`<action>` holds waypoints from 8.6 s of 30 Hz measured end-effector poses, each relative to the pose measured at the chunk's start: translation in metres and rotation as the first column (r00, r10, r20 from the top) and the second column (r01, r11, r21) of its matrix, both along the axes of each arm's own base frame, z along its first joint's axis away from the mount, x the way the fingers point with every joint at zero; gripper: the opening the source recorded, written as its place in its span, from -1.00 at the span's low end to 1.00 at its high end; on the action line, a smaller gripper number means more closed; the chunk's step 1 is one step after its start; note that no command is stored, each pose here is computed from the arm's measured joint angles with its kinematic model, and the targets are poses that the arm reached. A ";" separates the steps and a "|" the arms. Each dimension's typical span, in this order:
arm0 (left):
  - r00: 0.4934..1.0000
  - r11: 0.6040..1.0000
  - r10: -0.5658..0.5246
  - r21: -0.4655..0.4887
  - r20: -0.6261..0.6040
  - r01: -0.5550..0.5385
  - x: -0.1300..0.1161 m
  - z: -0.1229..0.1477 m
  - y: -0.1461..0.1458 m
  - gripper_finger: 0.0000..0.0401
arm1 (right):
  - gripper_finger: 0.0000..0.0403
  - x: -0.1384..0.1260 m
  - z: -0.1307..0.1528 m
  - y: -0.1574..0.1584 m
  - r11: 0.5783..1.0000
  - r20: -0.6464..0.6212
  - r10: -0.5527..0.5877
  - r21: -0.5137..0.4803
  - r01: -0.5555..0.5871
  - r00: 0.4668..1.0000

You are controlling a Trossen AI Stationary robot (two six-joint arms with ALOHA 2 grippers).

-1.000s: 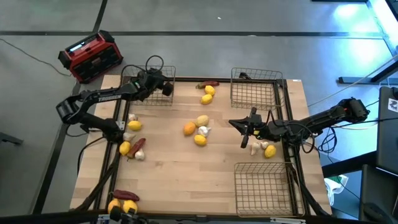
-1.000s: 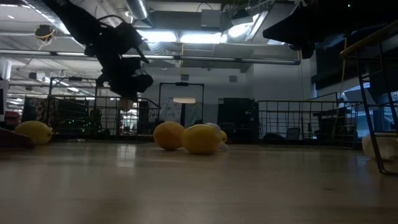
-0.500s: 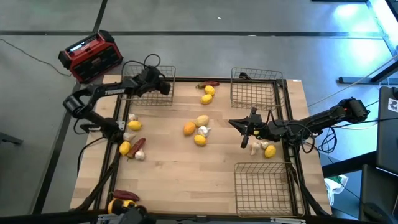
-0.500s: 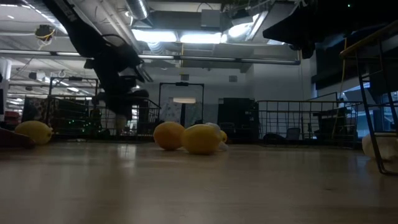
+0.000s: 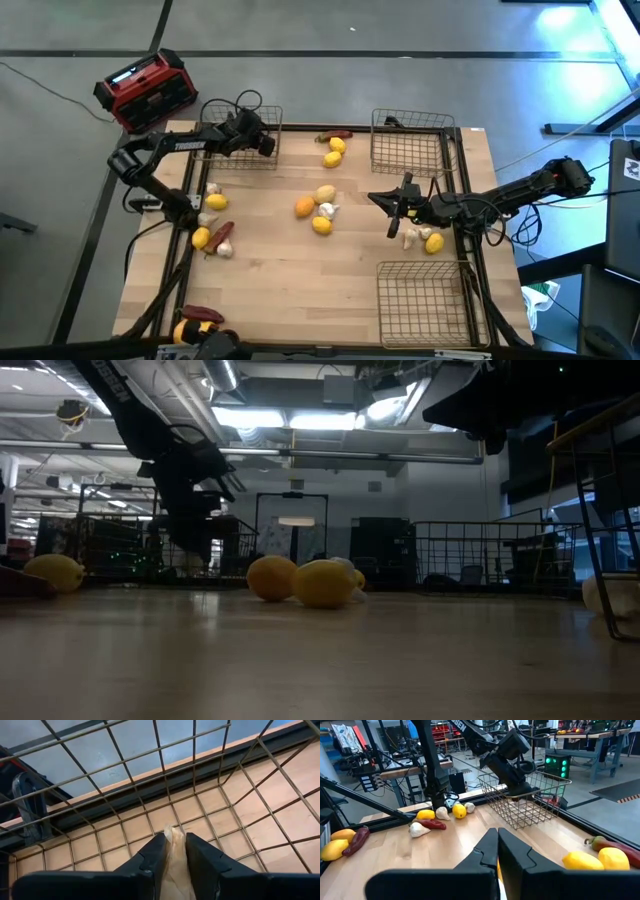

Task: Sort produce into baskets
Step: Put the white garlic into the top left wire basket

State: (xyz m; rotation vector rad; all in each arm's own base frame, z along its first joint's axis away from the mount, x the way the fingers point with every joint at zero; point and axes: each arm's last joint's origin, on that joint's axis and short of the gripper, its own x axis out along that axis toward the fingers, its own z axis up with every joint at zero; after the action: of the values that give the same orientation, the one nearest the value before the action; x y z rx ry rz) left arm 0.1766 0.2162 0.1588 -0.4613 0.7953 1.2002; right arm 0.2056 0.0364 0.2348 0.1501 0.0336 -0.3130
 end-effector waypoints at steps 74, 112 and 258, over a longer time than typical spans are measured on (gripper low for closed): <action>0.503 0.543 -0.834 0.171 0.227 0.822 0.131 0.026 -0.250 -0.29 | -0.93 0.101 -0.035 -0.051 0.993 -0.674 0.045 -0.054 -0.110 0.737; 0.521 0.560 -0.824 0.176 0.223 0.810 0.131 0.026 -0.249 -0.29 | -0.49 0.139 -0.125 -0.071 0.948 -0.766 0.226 0.032 -0.316 0.602; 0.445 0.424 -0.895 -0.359 -0.029 0.831 0.206 -0.025 -0.240 0.02 | -0.34 0.067 -0.010 -0.018 0.961 -0.793 0.243 0.116 -0.253 0.559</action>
State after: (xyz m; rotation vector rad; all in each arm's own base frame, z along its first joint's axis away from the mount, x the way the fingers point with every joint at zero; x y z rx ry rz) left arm 0.3823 -0.0236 0.1335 -0.0802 1.2120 0.1060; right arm 0.2729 0.0183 0.2246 -0.0244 0.9693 -0.0685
